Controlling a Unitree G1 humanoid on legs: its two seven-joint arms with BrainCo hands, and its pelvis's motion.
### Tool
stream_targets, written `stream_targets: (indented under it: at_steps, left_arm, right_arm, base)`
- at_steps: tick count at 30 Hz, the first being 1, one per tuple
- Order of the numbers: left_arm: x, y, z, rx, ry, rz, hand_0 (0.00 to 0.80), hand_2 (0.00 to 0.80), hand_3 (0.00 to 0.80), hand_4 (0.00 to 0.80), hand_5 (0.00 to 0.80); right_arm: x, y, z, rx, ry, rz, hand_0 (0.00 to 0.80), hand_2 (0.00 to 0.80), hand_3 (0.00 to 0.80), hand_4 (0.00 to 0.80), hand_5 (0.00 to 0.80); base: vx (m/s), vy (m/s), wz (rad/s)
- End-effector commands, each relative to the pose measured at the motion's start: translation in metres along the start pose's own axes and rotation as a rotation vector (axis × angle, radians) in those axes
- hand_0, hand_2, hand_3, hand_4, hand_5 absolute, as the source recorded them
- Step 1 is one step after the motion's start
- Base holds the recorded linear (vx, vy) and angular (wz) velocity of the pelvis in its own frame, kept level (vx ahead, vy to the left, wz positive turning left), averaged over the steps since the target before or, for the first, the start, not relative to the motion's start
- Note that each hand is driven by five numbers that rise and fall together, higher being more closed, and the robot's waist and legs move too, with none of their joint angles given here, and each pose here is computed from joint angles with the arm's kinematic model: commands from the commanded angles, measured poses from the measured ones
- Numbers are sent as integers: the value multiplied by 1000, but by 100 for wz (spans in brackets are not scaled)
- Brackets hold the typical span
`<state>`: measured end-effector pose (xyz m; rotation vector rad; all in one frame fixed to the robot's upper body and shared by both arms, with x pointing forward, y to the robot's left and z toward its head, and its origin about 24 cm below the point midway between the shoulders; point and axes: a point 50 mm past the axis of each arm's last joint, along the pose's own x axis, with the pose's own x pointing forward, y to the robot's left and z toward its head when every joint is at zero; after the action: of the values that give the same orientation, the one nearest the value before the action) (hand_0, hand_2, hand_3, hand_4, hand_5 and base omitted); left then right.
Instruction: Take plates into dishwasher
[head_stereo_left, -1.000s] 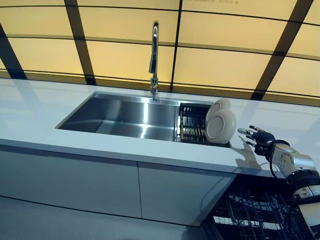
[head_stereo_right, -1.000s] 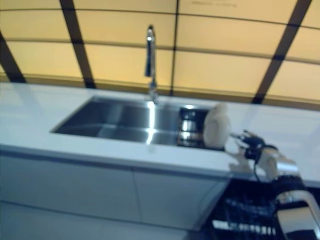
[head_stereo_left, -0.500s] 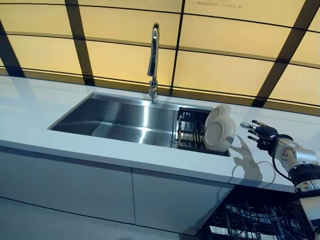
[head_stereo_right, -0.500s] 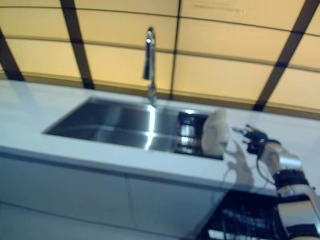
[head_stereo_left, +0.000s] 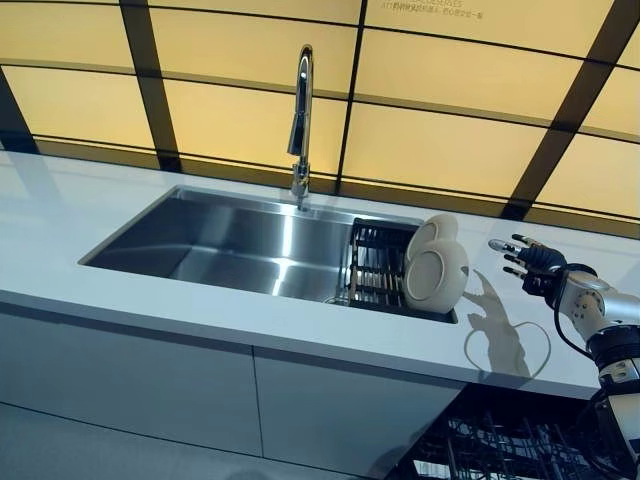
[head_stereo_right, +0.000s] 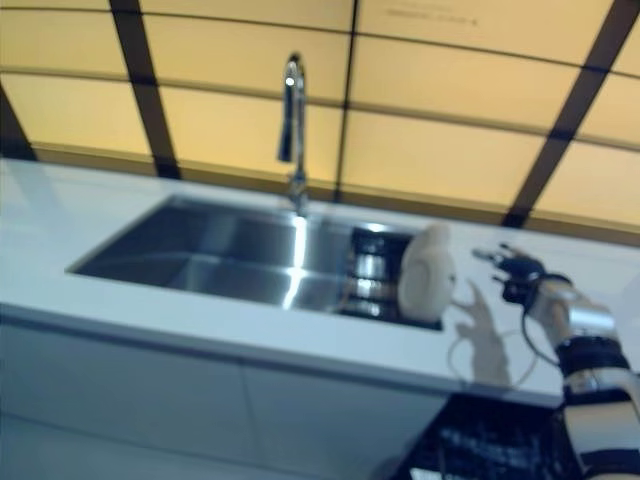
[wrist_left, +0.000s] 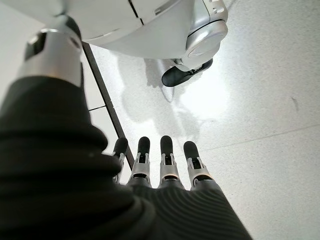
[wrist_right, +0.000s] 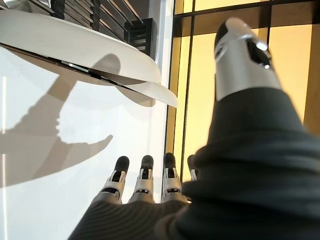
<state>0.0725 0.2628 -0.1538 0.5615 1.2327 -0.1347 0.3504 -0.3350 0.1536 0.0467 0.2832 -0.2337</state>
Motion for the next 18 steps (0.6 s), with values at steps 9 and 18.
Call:
stream_targets:
  at_steps: [9,18]
  left_arm:
    - [1,-10,6,-13,-36,-1,0,0,0,0,0]
    - [1,-10,11,42,-51,-22,0,0,0,0,0]
  right_arm:
    - [1,31,32,-55,-102,78,0,0,0,0,0]
    - [2,29,21,-50,-84,29,0,0,0,0,0]
  base:
    - [81,-161,-6]
    - [68,-68,2]
